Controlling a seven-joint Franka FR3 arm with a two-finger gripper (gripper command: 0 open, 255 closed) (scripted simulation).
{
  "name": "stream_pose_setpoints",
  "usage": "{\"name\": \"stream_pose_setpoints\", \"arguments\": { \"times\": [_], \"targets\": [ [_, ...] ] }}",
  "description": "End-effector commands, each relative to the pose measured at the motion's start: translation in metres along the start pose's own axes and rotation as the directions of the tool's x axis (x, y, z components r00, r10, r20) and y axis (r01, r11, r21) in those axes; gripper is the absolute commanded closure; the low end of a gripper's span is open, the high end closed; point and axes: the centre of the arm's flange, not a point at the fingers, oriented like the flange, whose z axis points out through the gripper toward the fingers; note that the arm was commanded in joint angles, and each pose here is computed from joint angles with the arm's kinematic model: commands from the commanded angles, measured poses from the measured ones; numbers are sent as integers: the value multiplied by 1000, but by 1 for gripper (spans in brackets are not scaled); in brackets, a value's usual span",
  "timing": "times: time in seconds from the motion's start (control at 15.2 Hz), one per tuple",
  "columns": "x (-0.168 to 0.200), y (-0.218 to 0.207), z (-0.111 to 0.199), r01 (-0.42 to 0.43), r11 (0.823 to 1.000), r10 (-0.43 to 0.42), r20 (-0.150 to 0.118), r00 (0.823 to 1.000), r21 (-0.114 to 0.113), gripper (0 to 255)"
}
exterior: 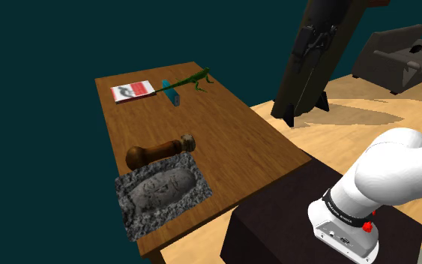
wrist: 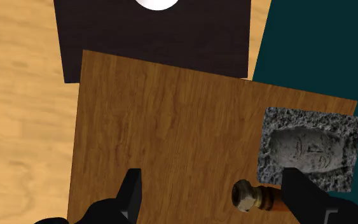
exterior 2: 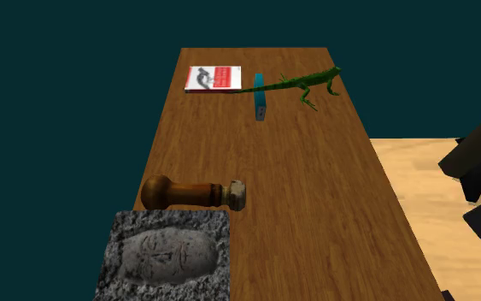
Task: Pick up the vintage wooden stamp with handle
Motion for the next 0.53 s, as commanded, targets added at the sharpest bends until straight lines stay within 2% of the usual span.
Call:
{"name": "stream_pose_setpoints", "arguments": {
  "times": [0.0, 0.2, 0.46],
  "targets": [
    [0, 0, 0, 0, 1000, 0, 0, 1000, 0, 0],
    [30, -10, 24, 89, 996, -89, -3, 996, -14, 0],
    [69, -26, 56, 207, 978, -207, -4, 978, -32, 0]
  ]
}}
